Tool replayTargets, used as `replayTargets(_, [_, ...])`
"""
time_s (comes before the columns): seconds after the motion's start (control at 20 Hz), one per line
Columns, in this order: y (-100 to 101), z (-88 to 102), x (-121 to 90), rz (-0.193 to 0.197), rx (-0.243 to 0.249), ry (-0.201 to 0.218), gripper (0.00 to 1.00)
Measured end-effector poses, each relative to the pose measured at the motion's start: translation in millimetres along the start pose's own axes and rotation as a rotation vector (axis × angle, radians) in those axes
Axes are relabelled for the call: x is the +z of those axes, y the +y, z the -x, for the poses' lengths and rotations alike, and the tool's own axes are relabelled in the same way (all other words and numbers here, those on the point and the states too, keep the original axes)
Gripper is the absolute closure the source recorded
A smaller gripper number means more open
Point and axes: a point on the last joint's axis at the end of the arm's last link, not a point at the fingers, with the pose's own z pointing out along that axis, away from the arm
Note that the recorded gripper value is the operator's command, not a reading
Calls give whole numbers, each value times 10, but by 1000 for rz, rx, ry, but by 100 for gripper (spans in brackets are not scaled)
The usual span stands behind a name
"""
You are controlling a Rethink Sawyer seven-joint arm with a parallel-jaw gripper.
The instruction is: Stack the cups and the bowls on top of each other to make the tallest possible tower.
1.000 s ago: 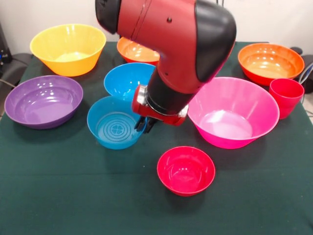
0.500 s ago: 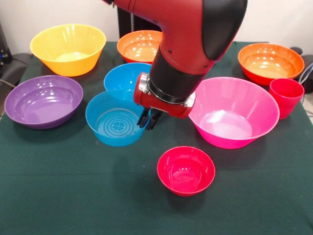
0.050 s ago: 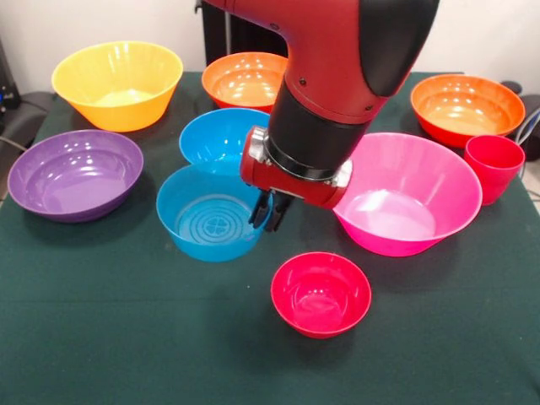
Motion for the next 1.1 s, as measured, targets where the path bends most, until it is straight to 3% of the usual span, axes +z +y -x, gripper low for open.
replayTargets(0.55, [398, 242, 57, 21, 82, 18, 100])
replayTargets(0.8, [640, 300, 218, -5, 129, 44, 100])
replayTargets(1.1, [904, 286, 365, -38, 151, 77, 100])
